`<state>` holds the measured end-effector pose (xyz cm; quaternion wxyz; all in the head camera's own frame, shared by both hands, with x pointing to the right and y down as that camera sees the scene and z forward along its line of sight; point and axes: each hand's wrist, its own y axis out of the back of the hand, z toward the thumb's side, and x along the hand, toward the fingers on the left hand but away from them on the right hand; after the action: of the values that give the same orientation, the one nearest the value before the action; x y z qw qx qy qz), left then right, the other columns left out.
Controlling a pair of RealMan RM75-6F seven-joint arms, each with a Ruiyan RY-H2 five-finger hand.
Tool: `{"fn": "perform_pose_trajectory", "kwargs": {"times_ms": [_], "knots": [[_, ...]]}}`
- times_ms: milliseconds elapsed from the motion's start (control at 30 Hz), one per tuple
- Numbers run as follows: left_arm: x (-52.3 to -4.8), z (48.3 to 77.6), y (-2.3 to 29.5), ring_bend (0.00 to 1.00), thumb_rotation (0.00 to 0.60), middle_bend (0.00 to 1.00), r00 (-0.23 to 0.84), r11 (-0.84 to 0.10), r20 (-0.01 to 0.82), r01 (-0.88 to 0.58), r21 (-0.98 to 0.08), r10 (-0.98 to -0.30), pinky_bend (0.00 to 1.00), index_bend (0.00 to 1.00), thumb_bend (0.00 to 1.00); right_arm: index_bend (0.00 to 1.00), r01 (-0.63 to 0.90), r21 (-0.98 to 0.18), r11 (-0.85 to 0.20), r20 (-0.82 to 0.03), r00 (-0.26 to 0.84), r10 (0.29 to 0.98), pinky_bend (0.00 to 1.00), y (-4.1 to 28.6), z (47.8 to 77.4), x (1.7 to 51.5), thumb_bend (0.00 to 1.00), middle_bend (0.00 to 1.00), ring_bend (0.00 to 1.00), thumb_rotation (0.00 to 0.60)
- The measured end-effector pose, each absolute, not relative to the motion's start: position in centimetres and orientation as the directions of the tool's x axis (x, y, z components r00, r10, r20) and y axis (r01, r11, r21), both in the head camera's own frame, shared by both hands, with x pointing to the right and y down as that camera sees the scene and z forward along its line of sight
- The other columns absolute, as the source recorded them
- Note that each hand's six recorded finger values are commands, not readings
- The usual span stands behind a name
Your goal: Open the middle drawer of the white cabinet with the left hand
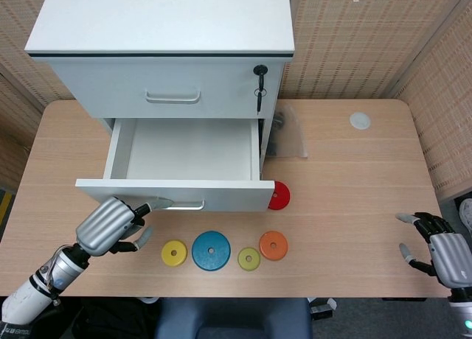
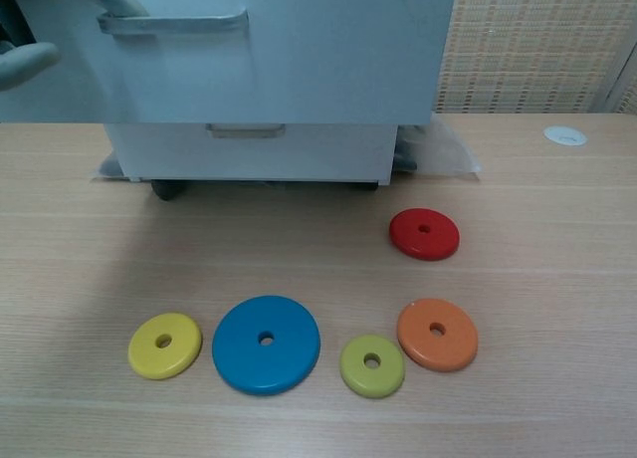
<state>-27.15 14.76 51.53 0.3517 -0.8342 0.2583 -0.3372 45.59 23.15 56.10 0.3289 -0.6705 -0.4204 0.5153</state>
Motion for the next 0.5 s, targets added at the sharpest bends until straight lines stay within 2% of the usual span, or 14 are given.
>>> {"fn": "perform_pose_trajectory", "kwargs": {"times_ms": [167, 367, 500], "knots": [[-27.2, 51.0, 15.0, 0.95, 0.6, 0.94, 0.644, -0.603, 0.354, -0.211, -0.769, -0.678, 1.0, 0.2, 0.55, 0.25, 0.222, -0.878, -0.424, -0.409, 0.114, 0.906, 0.21, 23.1, 55.9, 45.6, 0.33, 0.33, 0.2, 0.6], [-27.6, 49.9, 14.4, 0.95, 0.6, 0.94, 0.631, -0.55, 0.284, -0.275, -0.789, -0.722, 1.0, 0.2, 0.55, 0.25, 0.223, -0.879, -0.422, -0.406, 0.116, 0.906, 0.21, 23.0, 55.8, 45.5, 0.33, 0.33, 0.2, 0.6], [-28.4, 49.5, 14.4, 0.95, 0.6, 0.94, 0.617, -0.527, 0.264, -0.291, -0.799, -0.741, 1.0, 0.24, 0.55, 0.25, 0.222, -0.878, -0.423, -0.407, 0.117, 0.906, 0.21, 23.0, 55.8, 45.5, 0.33, 0.33, 0.2, 0.6]]}}
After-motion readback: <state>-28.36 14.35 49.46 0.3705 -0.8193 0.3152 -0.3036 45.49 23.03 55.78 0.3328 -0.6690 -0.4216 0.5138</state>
